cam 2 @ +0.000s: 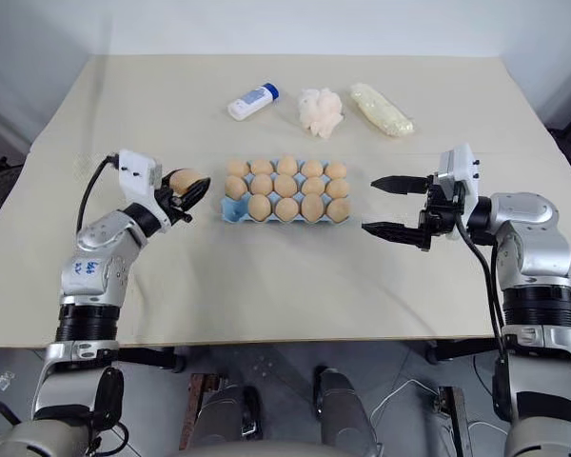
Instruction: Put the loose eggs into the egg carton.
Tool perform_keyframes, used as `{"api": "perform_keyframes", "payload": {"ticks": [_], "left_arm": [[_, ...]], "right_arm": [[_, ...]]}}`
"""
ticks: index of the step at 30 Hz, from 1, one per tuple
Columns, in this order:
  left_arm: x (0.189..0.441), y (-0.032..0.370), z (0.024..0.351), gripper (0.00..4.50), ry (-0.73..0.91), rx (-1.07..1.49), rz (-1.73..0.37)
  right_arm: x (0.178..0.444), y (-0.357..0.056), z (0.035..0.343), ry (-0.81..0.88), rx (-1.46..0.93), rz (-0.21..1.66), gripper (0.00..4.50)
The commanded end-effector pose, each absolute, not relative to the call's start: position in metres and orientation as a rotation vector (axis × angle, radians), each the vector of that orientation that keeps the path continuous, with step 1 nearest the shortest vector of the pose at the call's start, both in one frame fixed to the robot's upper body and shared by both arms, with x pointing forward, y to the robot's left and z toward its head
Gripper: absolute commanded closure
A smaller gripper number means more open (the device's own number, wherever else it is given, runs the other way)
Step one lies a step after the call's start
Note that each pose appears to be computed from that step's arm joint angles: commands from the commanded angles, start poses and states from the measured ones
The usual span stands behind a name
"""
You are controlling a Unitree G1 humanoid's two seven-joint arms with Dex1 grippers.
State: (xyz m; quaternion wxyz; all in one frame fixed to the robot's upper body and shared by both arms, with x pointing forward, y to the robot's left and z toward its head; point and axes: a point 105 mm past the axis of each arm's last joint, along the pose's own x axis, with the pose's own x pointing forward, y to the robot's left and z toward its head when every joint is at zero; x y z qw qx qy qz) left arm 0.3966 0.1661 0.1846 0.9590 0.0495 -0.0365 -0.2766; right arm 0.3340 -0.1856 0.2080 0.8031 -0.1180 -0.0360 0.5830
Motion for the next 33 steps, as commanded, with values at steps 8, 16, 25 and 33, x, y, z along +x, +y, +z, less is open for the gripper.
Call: {"api": "perform_keyframes", "payload": {"ticks": [8, 16, 25, 33], "left_arm": [[0.398, 0.125, 0.179, 2.52, 0.006, 0.158, -0.846], [0.411, 0.132, 0.177, 2.52, 0.006, 0.150, -0.796], [0.415, 0.130, 0.183, 0.64, -0.022, 0.143, -0.792], [0.410, 0.141, 0.195, 0.01, -0.060, 0.119, -0.781]], "right_arm": [[0.326, -0.193, 0.218, -0.159, -0.266, 1.173, 0.00], [0.321, -0.195, 0.214, -0.164, -0.254, 1.135, 0.00], [0.324, -0.195, 0.217, -0.162, -0.260, 1.119, 0.00], [0.326, -0.195, 0.218, -0.162, -0.266, 1.118, 0.00]]}}
